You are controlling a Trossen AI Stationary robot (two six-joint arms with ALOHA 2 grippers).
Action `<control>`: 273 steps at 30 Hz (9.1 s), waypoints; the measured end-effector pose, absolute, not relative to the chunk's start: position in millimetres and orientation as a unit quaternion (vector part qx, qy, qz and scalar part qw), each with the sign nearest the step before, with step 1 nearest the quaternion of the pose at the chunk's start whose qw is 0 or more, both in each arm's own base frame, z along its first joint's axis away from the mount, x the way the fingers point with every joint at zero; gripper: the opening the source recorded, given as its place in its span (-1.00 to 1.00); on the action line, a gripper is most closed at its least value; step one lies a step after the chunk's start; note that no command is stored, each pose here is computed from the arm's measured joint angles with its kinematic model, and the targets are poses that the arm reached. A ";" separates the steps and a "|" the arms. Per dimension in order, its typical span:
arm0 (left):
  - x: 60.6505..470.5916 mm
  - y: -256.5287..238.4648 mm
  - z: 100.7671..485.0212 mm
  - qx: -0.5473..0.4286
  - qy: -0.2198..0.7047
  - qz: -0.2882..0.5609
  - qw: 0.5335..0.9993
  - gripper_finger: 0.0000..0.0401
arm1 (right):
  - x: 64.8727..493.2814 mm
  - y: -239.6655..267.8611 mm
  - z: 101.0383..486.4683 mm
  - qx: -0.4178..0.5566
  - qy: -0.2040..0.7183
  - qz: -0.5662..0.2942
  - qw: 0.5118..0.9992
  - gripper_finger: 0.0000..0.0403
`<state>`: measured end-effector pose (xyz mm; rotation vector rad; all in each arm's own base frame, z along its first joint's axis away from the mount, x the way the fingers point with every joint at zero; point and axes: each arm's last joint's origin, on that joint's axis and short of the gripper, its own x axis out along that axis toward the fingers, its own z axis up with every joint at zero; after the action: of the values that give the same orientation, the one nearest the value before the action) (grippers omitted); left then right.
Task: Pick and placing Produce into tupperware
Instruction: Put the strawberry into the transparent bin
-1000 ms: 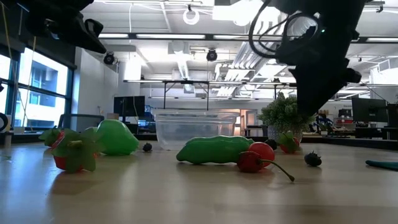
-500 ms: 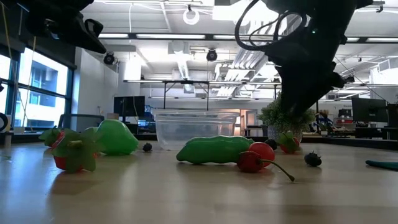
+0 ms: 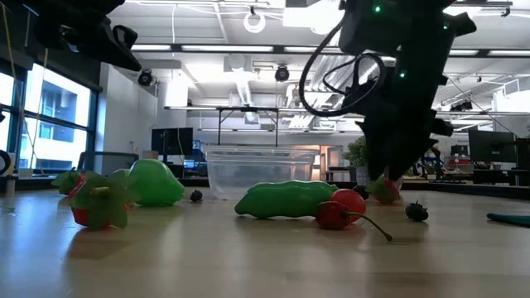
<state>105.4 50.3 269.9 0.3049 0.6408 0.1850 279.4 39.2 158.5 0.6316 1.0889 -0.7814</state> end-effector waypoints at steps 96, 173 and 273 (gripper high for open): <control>105.3 50.3 270.0 0.149 0.313 0.090 0.934 -1.00 | 293.8 28.7 183.8 0.315 0.567 -0.371 0.664 -0.29; 105.3 50.3 270.0 0.149 0.313 0.090 0.934 -1.00 | 300.8 61.0 152.3 0.442 0.427 -0.540 0.575 0.21; 105.4 50.3 270.0 0.149 0.313 0.090 0.934 -1.00 | 374.1 -50.4 188.8 0.220 0.317 -0.189 0.903 -0.32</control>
<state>105.4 50.3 270.0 0.3047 0.6408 0.1851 374.1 -50.4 188.8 0.4547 0.6561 -0.3903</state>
